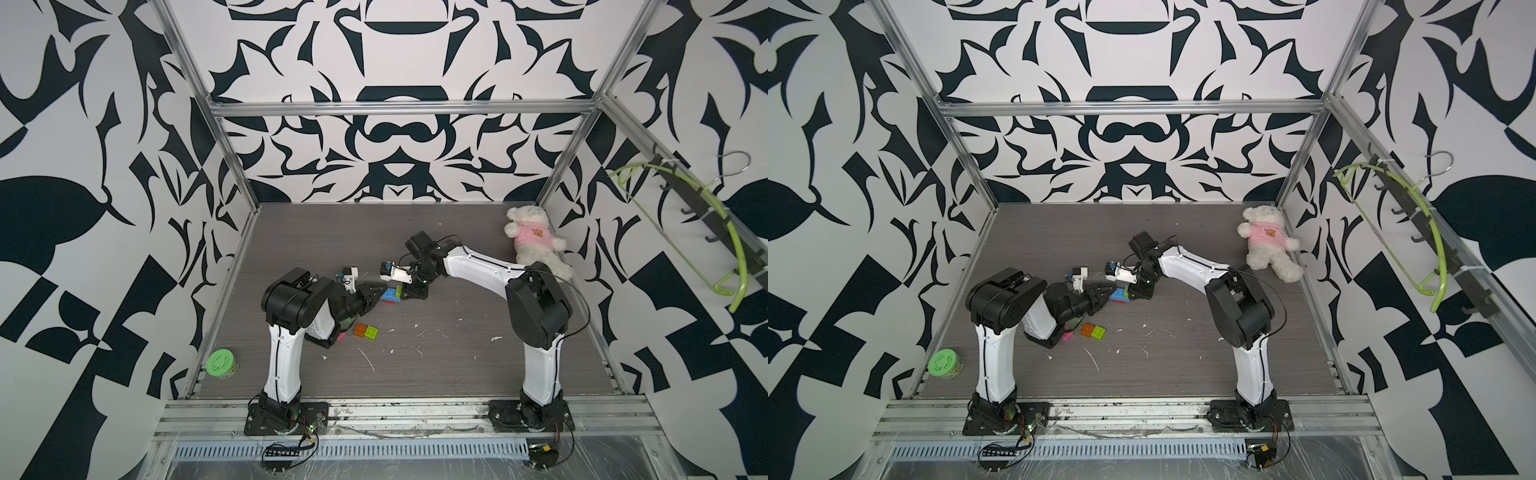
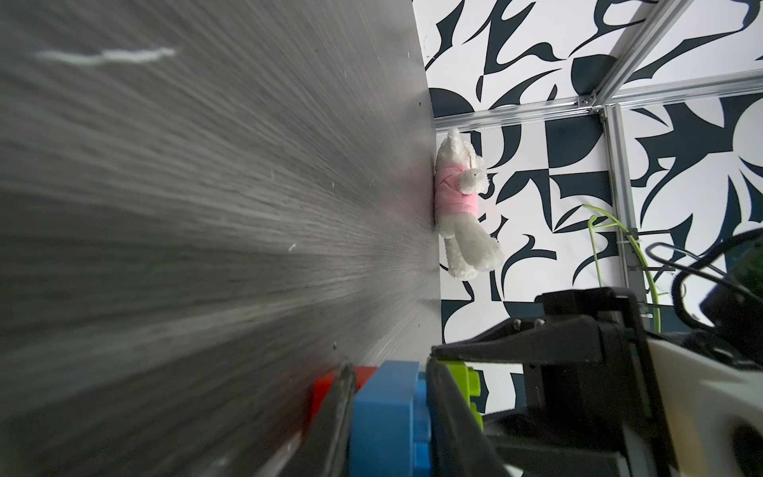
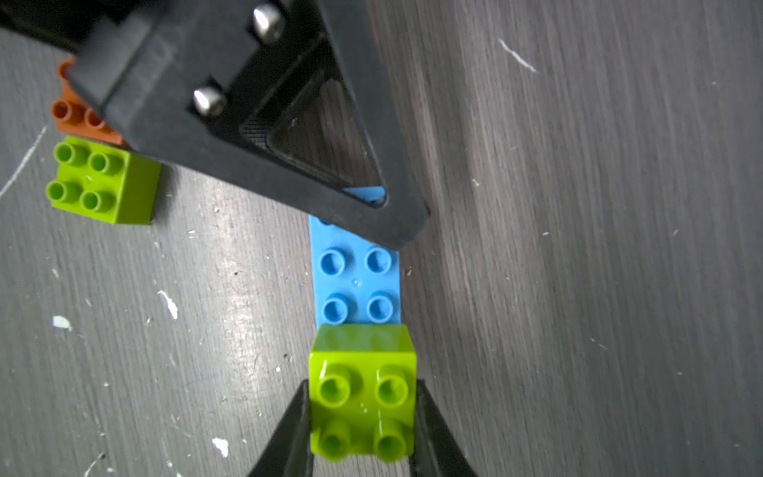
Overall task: Assemble the letter v with lego
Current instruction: Assemble the lego brick with the lego brick.
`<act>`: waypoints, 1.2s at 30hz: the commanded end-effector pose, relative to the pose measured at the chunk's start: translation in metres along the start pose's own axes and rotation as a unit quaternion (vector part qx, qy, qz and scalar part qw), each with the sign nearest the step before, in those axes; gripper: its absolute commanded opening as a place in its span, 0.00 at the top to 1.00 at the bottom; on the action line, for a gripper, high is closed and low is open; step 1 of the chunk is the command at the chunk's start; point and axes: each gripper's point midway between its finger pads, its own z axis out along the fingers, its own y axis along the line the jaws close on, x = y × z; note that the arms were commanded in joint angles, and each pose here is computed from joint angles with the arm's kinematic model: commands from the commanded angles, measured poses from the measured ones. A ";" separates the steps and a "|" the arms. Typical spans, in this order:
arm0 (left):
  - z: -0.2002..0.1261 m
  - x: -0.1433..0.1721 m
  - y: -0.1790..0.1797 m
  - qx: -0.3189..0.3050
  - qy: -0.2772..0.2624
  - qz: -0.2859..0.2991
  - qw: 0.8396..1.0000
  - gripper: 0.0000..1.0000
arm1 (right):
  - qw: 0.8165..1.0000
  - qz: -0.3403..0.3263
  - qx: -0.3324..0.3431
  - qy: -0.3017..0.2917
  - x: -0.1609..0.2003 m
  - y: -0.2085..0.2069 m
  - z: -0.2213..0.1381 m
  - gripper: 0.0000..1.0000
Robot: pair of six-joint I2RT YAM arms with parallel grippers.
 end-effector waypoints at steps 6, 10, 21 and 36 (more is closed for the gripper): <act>-0.003 0.010 0.037 -0.052 0.014 -0.021 0.998 0.86 | 0.999 0.016 -0.023 0.025 0.026 0.005 0.012 1.00; -0.002 0.010 0.036 -0.050 0.015 -0.021 0.998 0.86 | 0.999 0.012 -0.017 0.028 0.023 0.001 0.008 1.00; -0.002 0.009 0.035 -0.050 0.014 -0.021 0.998 0.86 | 1.000 -0.010 0.006 0.023 0.010 -0.011 -0.010 1.00; -0.002 0.007 0.036 -0.050 0.013 -0.022 0.998 0.86 | 0.999 0.004 -0.002 0.047 0.022 -0.007 0.012 1.00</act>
